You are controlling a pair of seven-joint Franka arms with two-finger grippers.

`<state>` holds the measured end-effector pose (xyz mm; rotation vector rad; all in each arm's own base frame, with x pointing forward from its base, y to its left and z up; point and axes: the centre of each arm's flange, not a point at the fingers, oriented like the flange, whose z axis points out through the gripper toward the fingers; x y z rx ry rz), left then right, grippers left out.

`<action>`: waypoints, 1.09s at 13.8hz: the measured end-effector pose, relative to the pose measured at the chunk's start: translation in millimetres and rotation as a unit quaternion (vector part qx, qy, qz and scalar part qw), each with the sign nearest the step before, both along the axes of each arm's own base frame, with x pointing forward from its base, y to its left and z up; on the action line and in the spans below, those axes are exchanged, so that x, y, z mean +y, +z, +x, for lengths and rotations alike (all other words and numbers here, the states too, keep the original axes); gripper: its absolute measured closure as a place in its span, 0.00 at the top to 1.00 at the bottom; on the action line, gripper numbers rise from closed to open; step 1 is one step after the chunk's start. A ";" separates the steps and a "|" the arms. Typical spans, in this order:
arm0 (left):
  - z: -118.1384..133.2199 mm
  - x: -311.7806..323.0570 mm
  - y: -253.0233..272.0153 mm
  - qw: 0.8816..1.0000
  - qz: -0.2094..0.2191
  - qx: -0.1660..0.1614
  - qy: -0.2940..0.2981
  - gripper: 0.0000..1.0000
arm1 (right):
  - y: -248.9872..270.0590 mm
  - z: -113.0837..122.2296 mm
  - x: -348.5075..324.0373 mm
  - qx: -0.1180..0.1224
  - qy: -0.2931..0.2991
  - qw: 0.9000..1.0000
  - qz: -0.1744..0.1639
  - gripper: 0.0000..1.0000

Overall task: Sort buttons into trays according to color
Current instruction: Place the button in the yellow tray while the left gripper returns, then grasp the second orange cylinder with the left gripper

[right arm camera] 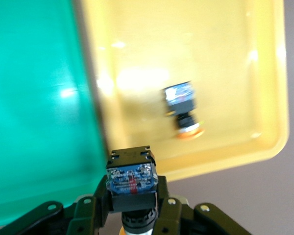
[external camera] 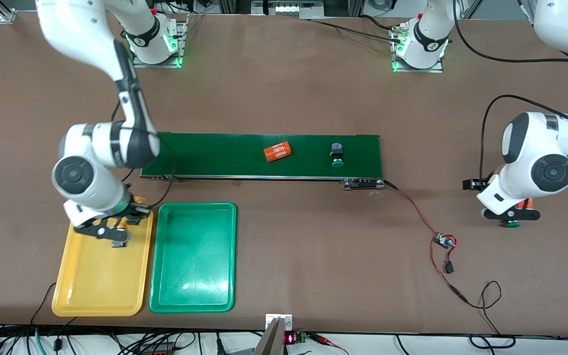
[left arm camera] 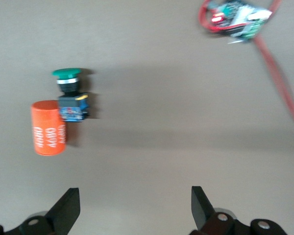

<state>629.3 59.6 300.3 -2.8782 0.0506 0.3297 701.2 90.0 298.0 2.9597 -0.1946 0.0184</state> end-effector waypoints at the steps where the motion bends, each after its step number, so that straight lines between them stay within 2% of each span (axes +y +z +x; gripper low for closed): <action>1: -1.7 16.9 -4.2 1.000 -0.004 0.010 -0.019 1.00 | -12.0 6.7 -20.7 0.007 0.013 1.000 -0.006 0.41; 2: -3.4 33.9 -6.7 0.999 -0.011 0.019 -0.041 1.00 | -21.3 12.6 -36.3 0.011 0.026 1.000 -0.010 0.41; 4: -5.5 73.8 -12.2 0.996 -0.025 0.019 -0.078 1.00 | -32.4 23.1 -55.4 0.003 0.055 0.998 -0.016 0.41; 8: -10.5 161.4 -53.1 0.988 -0.049 -0.026 -0.143 1.00 | -55.0 28.3 -85.0 0.006 0.088 0.996 -0.025 0.41; 12: -21.4 210.2 -106.8 0.982 -0.058 -0.066 -0.164 1.00 | -78.0 30.9 -112.1 0.003 0.112 0.993 -0.034 0.41; 14: -24.0 214.8 -121.8 0.982 -0.062 -0.070 -0.166 1.00 | -83.0 34.2 -122.4 -0.013 0.120 0.992 -0.039 0.41; 15: -23.3 213.5 -122.3 0.981 -0.063 -0.070 -0.167 0.93 | -85.5 35.7 -125.8 -0.020 0.124 0.991 -0.041 0.41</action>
